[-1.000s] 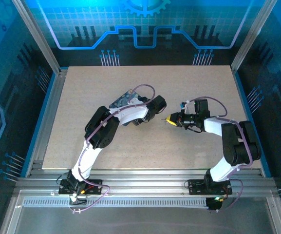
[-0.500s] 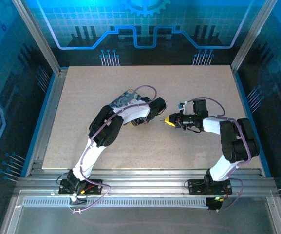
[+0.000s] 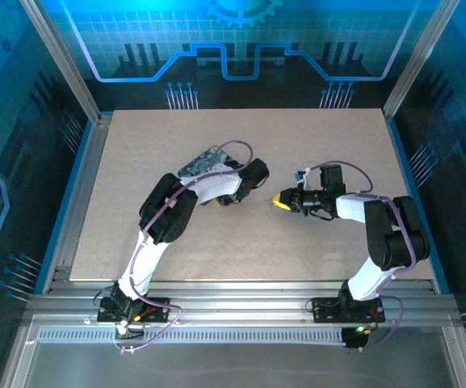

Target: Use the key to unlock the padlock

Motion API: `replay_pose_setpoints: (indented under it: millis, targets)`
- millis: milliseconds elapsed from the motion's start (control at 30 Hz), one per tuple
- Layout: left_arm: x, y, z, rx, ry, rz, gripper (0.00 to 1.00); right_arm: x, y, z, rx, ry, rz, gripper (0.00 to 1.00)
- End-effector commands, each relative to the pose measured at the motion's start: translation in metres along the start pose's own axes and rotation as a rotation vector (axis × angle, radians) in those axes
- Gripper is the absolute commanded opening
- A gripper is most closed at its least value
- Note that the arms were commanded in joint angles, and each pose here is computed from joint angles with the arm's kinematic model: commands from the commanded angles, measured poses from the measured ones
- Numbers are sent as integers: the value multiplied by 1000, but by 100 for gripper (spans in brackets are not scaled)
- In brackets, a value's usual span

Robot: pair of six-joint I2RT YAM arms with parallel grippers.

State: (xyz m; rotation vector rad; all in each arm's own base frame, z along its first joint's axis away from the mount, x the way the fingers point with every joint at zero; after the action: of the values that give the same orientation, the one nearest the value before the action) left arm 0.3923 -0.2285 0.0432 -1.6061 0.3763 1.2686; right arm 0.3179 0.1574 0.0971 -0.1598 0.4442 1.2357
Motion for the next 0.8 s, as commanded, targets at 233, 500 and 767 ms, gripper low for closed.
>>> replay_pose_setpoints:
  millis: [233, 500, 767]
  targets:
    - [-32, -6, -10, -56, 326, 218, 3, 0, 16, 18, -81, 1, 24, 0]
    - [-82, -13, -12, -176, 574, 411, 0, 0, 26, 61, -224, -42, -22, 0]
    - [-132, -25, -9, -259, 782, 538, 0, -4, 30, 94, -432, -85, -158, 0]
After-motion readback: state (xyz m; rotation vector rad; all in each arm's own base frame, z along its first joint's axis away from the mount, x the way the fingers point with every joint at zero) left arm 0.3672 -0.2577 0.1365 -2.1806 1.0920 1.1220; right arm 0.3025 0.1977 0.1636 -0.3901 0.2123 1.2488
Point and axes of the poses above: each hand's point on the last joint's axis, 136 mm out from that joint toward the fingers, its own x axis out along the fingers, its own z axis along the line the jaws close on, y = z × x, the point moved 3 cm from there along -x, back along the fingers, and after that the axes turned 13 degrees about x, right-handed, at the moved point
